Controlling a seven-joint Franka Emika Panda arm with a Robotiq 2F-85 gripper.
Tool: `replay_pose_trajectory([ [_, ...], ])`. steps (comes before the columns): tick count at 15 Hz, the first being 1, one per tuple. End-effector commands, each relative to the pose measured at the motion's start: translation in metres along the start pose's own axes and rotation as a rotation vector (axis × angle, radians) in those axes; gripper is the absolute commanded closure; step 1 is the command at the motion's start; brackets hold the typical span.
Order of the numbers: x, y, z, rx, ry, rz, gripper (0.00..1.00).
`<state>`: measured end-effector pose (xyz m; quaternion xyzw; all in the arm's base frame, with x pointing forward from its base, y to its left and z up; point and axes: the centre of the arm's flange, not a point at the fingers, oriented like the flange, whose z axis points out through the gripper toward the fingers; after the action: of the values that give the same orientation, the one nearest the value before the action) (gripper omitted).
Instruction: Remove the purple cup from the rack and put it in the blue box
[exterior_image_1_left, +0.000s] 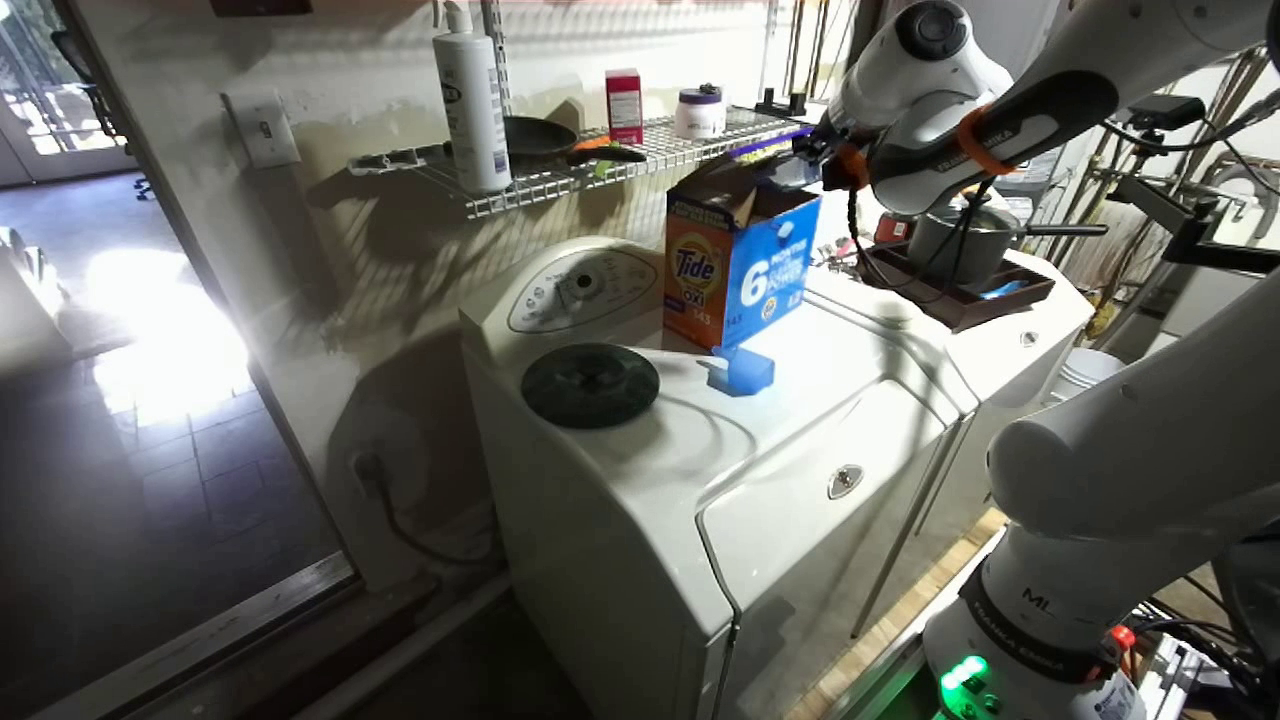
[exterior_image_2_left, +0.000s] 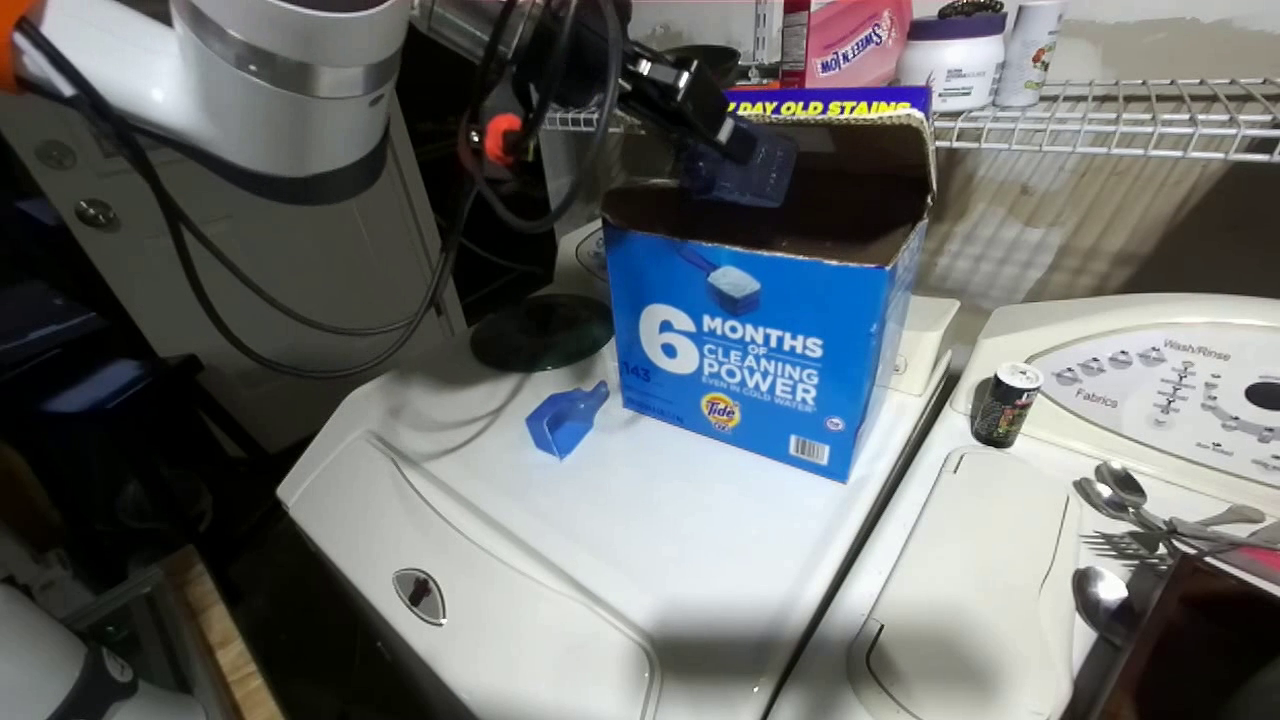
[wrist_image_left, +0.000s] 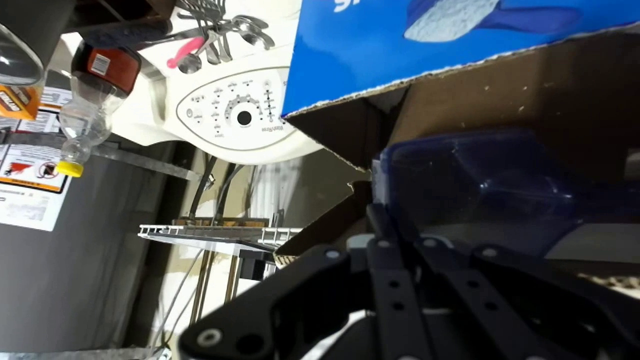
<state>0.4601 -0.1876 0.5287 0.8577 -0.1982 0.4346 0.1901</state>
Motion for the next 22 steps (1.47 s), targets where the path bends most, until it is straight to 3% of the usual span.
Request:
replay_pose_trajectory([
  [1, 0.007, -0.012, 0.033, 0.025, 0.065, 0.042, 0.99],
  [8, 0.017, -0.019, 0.057, 0.114, 0.068, 0.167, 0.99],
  [9, 0.016, -0.021, 0.06, 0.131, 0.055, 0.179, 0.72],
  [11, 0.013, -0.023, 0.066, 0.134, 0.041, 0.166, 0.66],
  [14, 0.012, -0.027, 0.067, 0.134, 0.008, 0.15, 0.44],
  [20, 0.01, -0.055, 0.042, 0.185, -0.173, 0.145, 0.04],
  [22, 0.008, -0.064, 0.036, 0.144, -0.23, 0.104, 0.0],
])
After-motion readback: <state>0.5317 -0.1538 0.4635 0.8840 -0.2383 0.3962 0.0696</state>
